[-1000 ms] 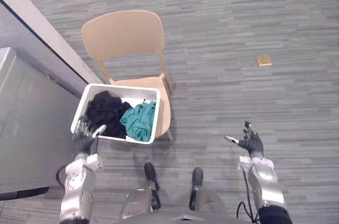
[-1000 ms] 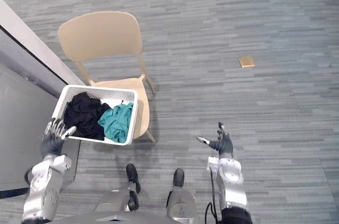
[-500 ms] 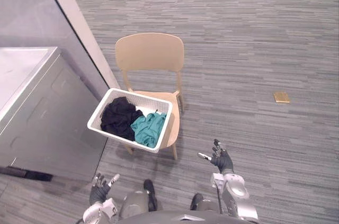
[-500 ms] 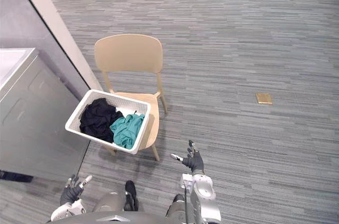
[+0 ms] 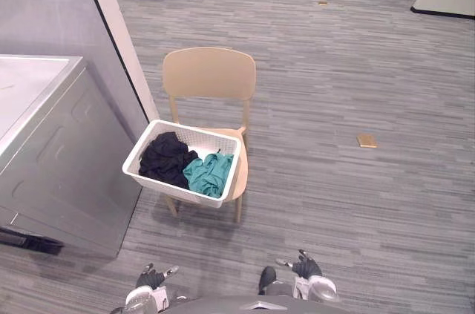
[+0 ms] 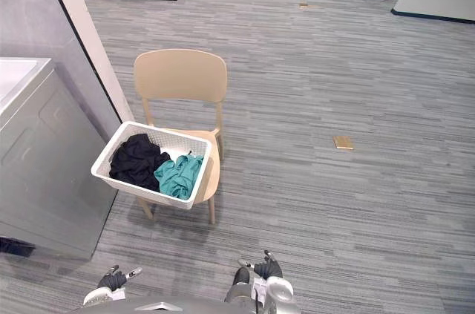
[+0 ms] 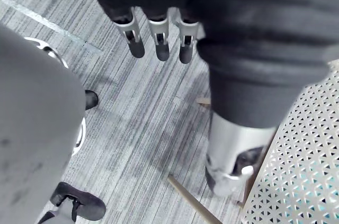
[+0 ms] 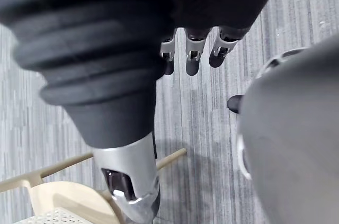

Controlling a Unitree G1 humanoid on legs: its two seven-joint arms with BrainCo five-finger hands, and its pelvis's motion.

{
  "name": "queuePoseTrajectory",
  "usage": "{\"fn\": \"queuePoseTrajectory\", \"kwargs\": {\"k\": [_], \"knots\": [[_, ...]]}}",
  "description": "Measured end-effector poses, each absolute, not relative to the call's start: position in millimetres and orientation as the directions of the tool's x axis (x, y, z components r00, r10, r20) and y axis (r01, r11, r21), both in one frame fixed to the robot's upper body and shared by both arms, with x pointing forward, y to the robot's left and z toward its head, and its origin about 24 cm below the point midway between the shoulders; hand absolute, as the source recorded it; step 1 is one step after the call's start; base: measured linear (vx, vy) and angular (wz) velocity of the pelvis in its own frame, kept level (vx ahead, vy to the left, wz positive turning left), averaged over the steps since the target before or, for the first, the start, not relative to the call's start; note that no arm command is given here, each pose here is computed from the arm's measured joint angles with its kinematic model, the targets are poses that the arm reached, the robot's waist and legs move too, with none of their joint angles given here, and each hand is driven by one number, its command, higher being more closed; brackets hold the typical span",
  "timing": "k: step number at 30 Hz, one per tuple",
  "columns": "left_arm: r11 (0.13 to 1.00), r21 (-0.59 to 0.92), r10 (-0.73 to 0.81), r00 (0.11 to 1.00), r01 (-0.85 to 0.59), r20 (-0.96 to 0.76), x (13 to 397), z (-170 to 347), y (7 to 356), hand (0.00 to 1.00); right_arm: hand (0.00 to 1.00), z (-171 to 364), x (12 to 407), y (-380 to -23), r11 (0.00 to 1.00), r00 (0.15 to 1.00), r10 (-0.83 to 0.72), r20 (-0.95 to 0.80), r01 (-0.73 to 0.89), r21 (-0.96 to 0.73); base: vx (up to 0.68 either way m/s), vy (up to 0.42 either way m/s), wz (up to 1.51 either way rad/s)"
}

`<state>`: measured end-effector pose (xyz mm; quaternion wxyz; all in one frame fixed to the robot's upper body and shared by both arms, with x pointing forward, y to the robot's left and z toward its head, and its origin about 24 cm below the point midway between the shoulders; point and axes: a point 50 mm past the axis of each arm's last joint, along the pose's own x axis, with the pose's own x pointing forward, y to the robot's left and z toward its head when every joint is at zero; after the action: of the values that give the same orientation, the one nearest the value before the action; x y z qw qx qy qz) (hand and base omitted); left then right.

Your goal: Pick up the laundry basket with both hands and put the clothes into the washing machine.

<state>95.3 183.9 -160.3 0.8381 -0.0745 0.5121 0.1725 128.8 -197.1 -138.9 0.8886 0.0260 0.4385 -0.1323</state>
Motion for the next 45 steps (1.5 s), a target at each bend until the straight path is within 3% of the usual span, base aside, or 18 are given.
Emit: {"fn": "queuePoseTrajectory", "kwargs": {"k": [7, 10, 22, 29, 33, 34, 40, 45], "knots": [[0.891, 0.102, 0.292, 0.386, -0.442, -0.875, 92, -159, 208, 0.00, 0.00, -146, 117, -187, 0.950, 0.540, -0.204, -0.816, 0.312, -0.031, -0.01, -0.180, 0.67], [0.863, 0.046, 0.260, 0.364, -0.503, -0.894, 90, -162, 188, 0.00, 0.00, -144, 121, -201, 0.913, 0.530, -0.258, -0.808, 0.406, -0.026, -0.01, -0.196, 0.18], [0.815, 0.025, 0.288, 0.367, -0.579, -0.885, 98, -160, 195, 0.00, 0.00, -141, 147, -192, 0.926, 0.551, -0.226, -0.803, 0.378, -0.001, -0.19, -0.128, 0.39], [0.771, 0.026, 0.289, 0.312, -0.637, -0.905, 82, -164, 193, 0.00, 0.00, -147, 127, -206, 0.854, 0.493, -0.263, -0.829, 0.520, 0.038, -0.15, 0.210, 0.48], [0.799, 0.068, 0.301, 0.301, -0.597, -0.905, 79, -164, 205, 0.00, 0.00, -156, 109, -198, 0.778, 0.440, -0.228, -0.869, 0.619, 0.109, -0.01, 0.206, 0.26], [0.881, 0.047, 0.230, 0.338, -0.471, -0.913, 80, -166, 189, 0.00, 0.00, -158, 100, -207, 0.786, 0.406, -0.233, -0.884, 0.614, 0.075, -0.04, 0.103, 0.16], [0.880, 0.047, 0.231, 0.338, -0.473, -0.913, 80, -166, 190, 0.00, 0.00, -159, 96, -209, 0.777, 0.396, -0.238, -0.887, 0.625, 0.071, 0.00, 0.000, 0.00], [0.858, 0.053, 0.245, 0.317, -0.511, -0.916, 76, -167, 194, 0.00, 0.00, -164, 78, -212, 0.709, 0.332, -0.253, -0.909, 0.702, 0.060, 0.00, -0.008, -0.09]]}}
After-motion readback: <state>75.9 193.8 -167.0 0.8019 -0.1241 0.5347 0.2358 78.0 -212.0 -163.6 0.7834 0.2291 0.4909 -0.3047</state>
